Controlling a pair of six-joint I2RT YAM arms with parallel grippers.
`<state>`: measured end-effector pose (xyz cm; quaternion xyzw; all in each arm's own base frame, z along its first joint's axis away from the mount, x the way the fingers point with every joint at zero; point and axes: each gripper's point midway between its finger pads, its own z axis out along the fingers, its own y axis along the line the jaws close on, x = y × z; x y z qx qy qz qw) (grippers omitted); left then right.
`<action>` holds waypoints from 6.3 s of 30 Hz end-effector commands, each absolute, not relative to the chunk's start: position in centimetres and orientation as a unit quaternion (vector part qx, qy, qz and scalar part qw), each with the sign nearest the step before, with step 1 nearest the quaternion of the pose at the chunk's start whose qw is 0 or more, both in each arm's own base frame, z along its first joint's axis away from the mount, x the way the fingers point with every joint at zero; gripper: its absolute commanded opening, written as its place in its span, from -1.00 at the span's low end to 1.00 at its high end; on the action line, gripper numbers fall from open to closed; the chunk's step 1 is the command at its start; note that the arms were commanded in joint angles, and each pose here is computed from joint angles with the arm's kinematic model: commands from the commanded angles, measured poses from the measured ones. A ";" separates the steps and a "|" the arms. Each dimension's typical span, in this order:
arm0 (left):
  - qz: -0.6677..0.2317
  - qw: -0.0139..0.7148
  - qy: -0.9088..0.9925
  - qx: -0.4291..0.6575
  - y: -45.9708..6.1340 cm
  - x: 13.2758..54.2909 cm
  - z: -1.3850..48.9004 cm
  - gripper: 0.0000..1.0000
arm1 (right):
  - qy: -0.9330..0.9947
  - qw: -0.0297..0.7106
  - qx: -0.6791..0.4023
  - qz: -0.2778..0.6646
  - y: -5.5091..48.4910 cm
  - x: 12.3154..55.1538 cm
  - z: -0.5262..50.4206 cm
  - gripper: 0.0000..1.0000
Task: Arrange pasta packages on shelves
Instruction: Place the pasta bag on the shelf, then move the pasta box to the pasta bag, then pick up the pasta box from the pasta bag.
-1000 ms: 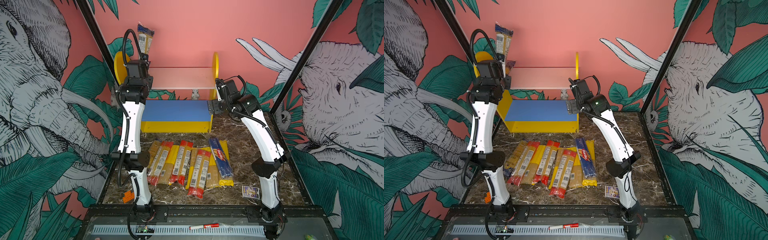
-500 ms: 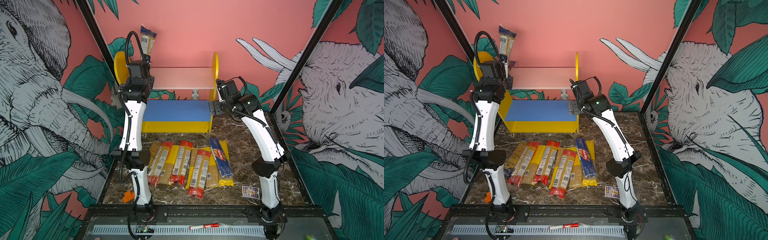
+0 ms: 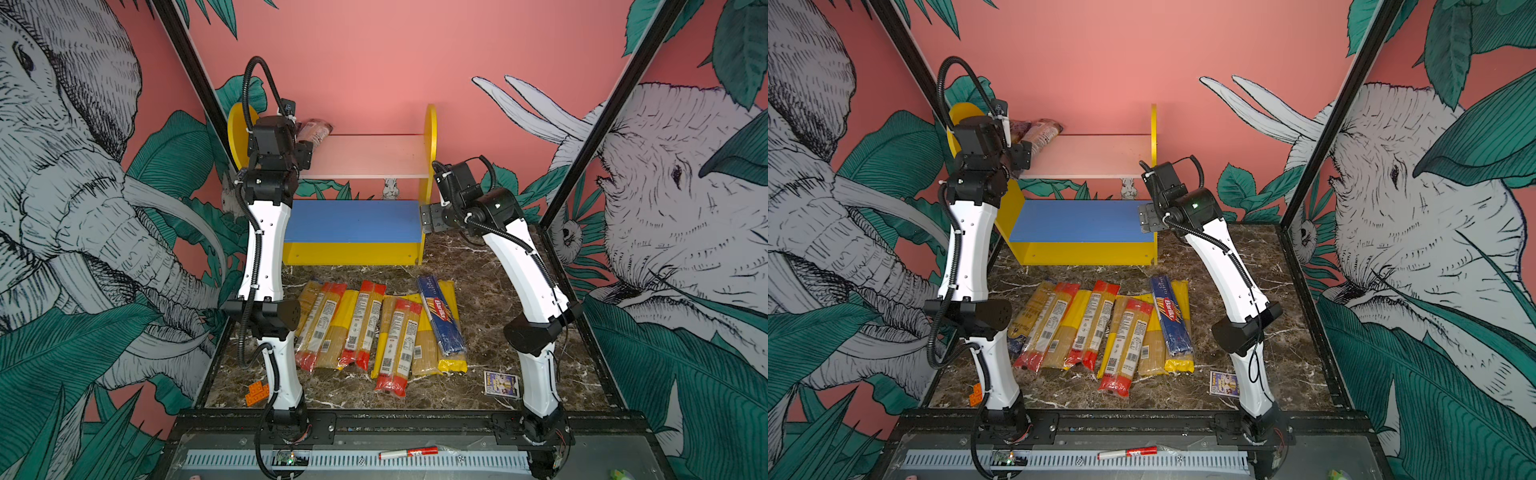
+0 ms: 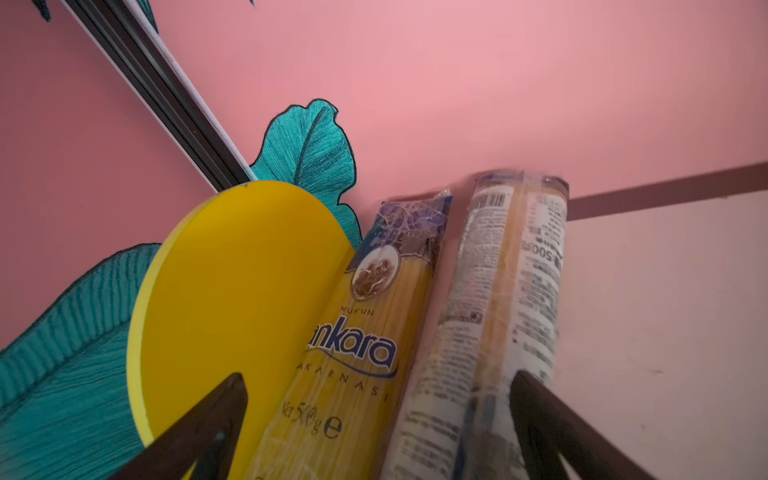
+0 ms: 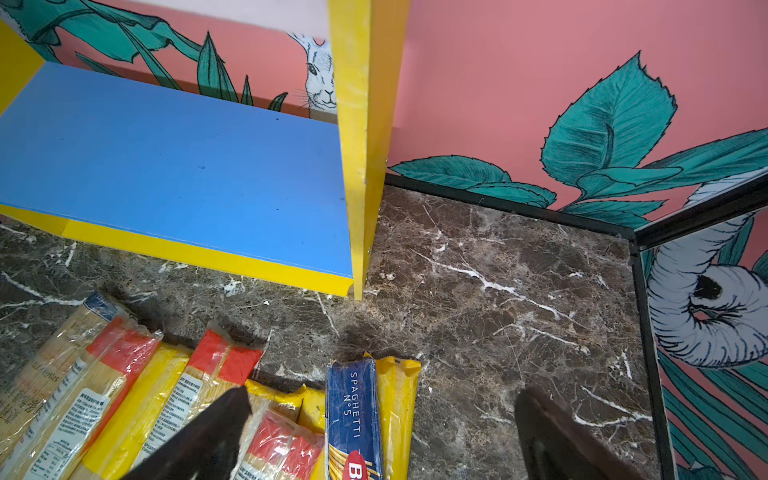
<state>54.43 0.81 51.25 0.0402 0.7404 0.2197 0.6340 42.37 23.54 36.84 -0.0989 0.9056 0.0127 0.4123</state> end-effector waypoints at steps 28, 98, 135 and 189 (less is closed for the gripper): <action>0.141 0.632 0.762 0.007 0.5 46.4 53.7 0.76 | 0.895 0.436 -0.098 0.006 21.3 37.7 39.2 0.98; -0.065 0.126 0.985 0.102 -40.3 23.7 12.1 0.92 | 0.930 0.347 0.016 -0.121 3.2 22.4 35.0 0.98; 0.017 0.051 0.991 0.121 -34.6 24.1 7.2 0.27 | 0.929 0.358 0.019 -0.093 2.8 21.3 33.8 0.98; 0.025 0.088 0.983 0.162 -32.0 22.2 10.4 -1.00 | 0.923 0.315 -0.136 0.175 13.9 20.5 33.7 0.98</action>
